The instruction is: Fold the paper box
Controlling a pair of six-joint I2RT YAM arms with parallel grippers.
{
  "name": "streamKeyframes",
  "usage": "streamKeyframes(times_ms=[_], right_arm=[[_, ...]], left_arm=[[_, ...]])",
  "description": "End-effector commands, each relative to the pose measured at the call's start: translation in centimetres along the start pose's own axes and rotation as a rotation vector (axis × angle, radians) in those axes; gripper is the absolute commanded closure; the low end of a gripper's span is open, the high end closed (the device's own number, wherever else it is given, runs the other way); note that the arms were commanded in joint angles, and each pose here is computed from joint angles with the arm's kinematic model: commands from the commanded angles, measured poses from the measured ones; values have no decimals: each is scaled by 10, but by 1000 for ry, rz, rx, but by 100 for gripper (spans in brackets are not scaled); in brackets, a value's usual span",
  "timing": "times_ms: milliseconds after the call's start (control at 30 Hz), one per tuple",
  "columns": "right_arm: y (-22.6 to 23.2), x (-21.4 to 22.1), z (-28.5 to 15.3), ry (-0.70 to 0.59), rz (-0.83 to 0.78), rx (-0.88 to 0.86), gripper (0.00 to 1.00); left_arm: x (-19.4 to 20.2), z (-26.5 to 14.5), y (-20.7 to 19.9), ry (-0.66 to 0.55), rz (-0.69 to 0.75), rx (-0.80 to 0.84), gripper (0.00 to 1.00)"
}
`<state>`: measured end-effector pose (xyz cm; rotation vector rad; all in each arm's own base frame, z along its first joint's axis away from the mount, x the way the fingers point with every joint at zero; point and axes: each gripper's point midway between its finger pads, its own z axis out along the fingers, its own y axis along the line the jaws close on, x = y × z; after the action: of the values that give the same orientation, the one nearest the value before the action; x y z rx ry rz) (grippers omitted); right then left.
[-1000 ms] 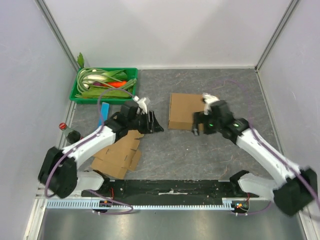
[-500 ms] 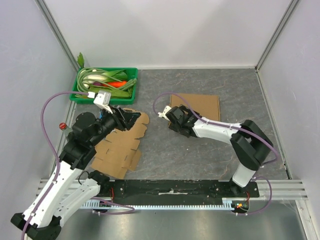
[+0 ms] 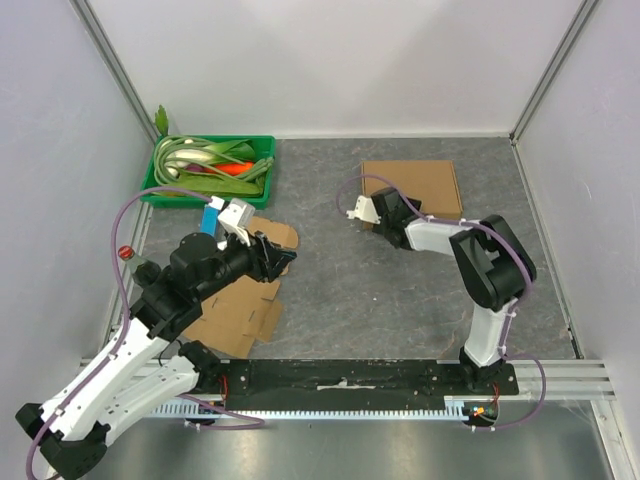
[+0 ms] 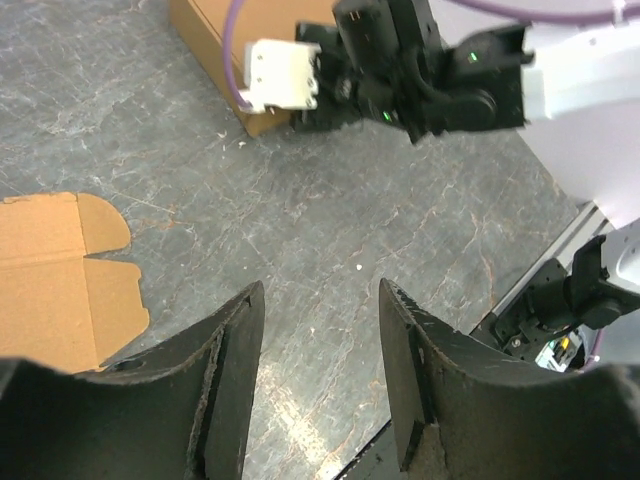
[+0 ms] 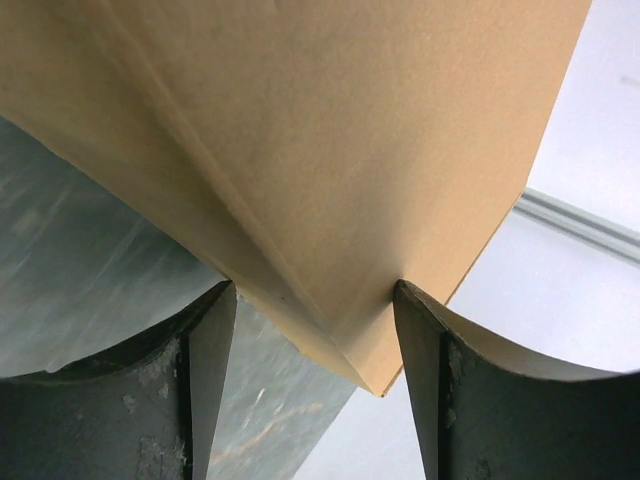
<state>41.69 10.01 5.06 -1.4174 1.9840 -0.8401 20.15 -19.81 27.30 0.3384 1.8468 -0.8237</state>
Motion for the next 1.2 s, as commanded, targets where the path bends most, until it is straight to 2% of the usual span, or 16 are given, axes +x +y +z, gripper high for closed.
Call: streamKeyframes(times_ms=[0,267,333,433,533,600,667,700,733,800,833,867,933,1000,1067,1167], right_arm=[[-30,-29,47,-98,-49,21,29],[-45,-34,109,-66,-120,27,28],[-48,-33,107,-59,-108,44,19],[-80,-38,65,-45,-16,212,3],[-123,-59,-34,-30,238,361,2],[-131,-48,-80,82,441,415,3],[-87,-74,-109,19,757,110,2],[-34,-116,-122,-109,833,-258,2],[2,-131,-137,-191,928,-443,2],[49,-178,-180,-314,1193,-754,2],[55,-199,-204,-467,1295,-844,2],[61,-213,-222,-476,1427,-913,2],[80,-235,-253,-495,1488,-873,2],[113,-246,-273,-357,1478,-860,2],[133,-242,-262,-138,1414,-683,2],[176,-255,-274,-46,1376,-668,4]], left_arm=[[4,4,5,15,75,-23,44],[21,11,20,73,89,-80,44],[28,15,27,95,88,-104,42],[43,17,42,137,35,-161,31],[39,8,57,121,-24,-228,30],[21,1,60,46,-34,-252,30],[-7,-14,58,-51,-38,-269,31],[-14,-21,61,-68,-42,-298,31],[-25,-30,60,-104,-45,-317,32],[-55,-48,54,-177,-54,-340,33],[-55,-55,54,-166,-63,-354,33],[-68,-65,48,-201,-70,-347,33],[-69,-77,45,-198,-92,-358,34],[-81,-96,38,-250,-100,-351,34],[-89,-117,31,-287,-100,-335,35],[-89,-132,23,-303,-109,-308,36]])
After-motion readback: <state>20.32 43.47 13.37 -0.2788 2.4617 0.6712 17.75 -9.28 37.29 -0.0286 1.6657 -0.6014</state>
